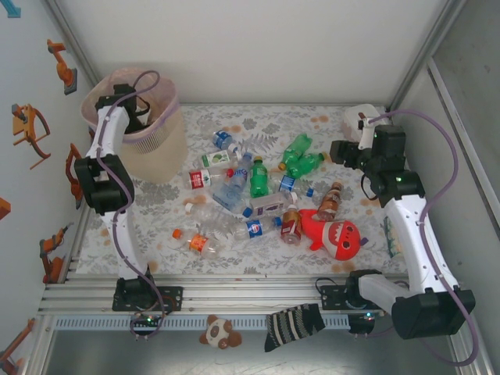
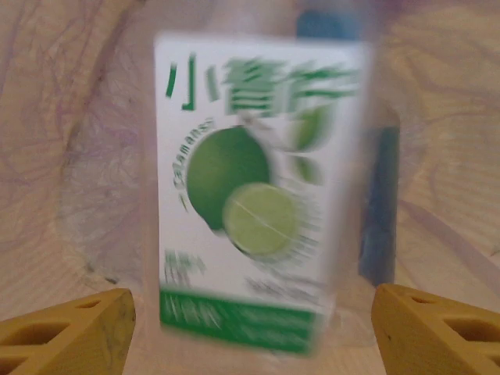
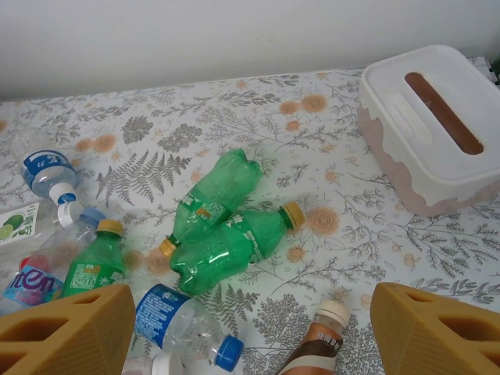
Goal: Put the plastic bottles in the bin
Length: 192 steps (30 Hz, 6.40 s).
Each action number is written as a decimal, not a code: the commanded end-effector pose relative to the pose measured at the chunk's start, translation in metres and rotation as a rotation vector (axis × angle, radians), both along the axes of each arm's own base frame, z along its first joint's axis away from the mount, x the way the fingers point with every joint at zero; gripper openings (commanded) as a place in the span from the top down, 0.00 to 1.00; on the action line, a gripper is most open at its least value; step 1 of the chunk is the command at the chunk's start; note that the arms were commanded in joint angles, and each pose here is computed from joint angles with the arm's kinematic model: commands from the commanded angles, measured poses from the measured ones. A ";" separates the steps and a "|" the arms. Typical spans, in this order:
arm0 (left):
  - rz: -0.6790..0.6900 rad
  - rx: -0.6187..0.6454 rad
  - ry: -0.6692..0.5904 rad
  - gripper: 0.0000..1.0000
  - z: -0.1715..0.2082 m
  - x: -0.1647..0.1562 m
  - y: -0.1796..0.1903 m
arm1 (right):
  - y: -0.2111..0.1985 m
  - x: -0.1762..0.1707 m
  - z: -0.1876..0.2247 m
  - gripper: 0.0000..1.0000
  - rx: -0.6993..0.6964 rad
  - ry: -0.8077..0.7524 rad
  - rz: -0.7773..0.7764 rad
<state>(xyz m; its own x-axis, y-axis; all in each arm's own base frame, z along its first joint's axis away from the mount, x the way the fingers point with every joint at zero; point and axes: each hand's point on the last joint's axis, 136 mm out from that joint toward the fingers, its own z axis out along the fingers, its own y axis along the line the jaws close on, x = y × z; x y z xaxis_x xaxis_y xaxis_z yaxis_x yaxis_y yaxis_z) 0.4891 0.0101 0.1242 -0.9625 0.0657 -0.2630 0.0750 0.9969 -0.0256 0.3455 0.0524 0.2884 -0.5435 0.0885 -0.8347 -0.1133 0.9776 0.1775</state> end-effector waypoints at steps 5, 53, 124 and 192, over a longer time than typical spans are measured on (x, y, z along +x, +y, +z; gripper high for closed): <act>-0.013 -0.036 -0.166 0.16 0.074 -0.008 -0.009 | 0.004 -0.007 0.002 0.22 0.014 0.007 -0.001; -0.136 -0.300 -0.750 0.11 0.260 -0.083 -0.059 | 0.005 -0.048 -0.225 0.18 0.113 0.765 -0.220; -0.926 -1.002 -0.965 0.11 0.341 -0.226 -0.274 | 0.160 -0.103 0.120 0.45 0.331 -0.474 0.850; -1.101 -1.041 -0.938 0.43 0.346 -0.259 -0.329 | 0.199 -0.152 0.139 0.19 0.209 -0.541 0.982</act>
<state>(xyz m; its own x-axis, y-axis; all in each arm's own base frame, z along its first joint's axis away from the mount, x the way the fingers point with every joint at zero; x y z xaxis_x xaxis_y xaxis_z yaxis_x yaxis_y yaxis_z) 0.2270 -0.3377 0.4497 -0.1764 -0.0105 -0.9843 0.9843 -0.0025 -0.1764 0.1918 0.2547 0.4352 -0.0315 0.0150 -0.9994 -0.9362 0.3498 0.0348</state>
